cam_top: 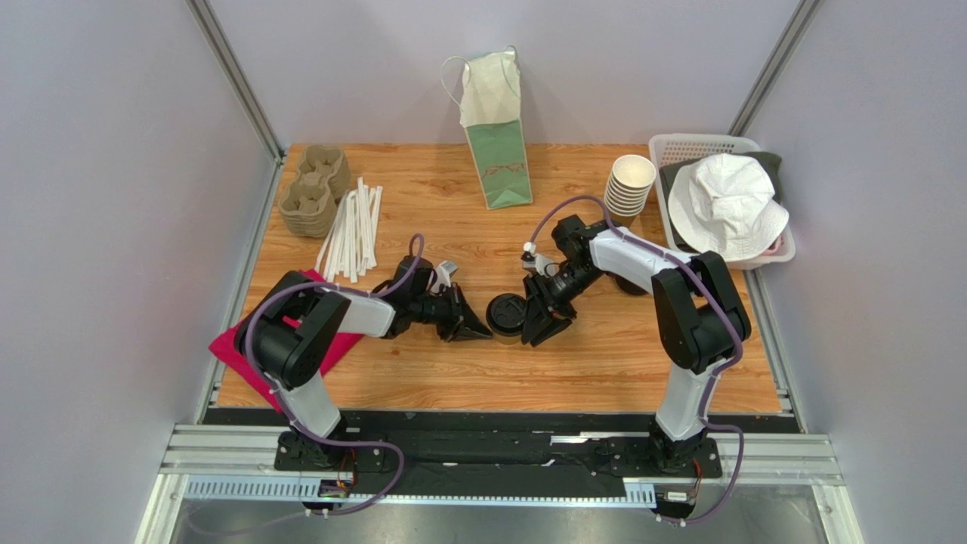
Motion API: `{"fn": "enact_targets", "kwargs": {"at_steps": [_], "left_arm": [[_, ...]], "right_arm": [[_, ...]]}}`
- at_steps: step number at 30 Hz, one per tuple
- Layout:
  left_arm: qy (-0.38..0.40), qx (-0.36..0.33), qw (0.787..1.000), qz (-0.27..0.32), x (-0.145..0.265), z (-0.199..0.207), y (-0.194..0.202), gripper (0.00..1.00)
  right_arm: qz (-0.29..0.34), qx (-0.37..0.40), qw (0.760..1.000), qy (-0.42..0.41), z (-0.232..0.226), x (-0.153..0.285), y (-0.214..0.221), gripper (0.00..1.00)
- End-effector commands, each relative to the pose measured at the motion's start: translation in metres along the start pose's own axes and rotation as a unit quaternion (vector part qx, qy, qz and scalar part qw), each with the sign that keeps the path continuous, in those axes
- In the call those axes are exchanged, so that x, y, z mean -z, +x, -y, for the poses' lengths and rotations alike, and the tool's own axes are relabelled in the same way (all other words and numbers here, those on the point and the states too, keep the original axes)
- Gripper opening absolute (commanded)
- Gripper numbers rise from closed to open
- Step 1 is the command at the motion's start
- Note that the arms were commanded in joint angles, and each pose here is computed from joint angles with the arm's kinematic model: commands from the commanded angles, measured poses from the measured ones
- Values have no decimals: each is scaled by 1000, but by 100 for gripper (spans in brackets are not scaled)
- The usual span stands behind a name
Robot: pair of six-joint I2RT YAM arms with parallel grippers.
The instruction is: Pack the takeout coffee
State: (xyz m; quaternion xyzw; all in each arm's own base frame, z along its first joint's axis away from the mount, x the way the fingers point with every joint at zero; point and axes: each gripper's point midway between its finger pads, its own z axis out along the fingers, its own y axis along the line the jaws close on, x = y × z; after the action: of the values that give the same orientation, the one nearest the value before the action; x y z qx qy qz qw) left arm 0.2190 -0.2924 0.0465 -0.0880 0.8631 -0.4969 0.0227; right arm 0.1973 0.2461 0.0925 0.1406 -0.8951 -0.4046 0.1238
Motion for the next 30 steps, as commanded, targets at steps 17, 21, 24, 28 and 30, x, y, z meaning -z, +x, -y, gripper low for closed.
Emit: {"fn": "enact_targets", "kwargs": {"at_steps": [17,21,24,28,30], "left_arm": [[120,-165,976,72,59,85,-24,10],[153,-226,959,75,69,124,-7,10],[168,-251,952,54,61,147,11,9],[147,-242,958,43,38,141,13,8],[141,-234,961,39,33,137,11,6]], "right_arm": [[144,72,983,-85,-55,83,-32,26],[177,83,977,-89,-70,90,-52,25],[164,69,980,-85,-67,79,-58,20],[144,39,986,-76,-52,62,-59,12],[136,27,987,-77,-47,56,-59,11]]}}
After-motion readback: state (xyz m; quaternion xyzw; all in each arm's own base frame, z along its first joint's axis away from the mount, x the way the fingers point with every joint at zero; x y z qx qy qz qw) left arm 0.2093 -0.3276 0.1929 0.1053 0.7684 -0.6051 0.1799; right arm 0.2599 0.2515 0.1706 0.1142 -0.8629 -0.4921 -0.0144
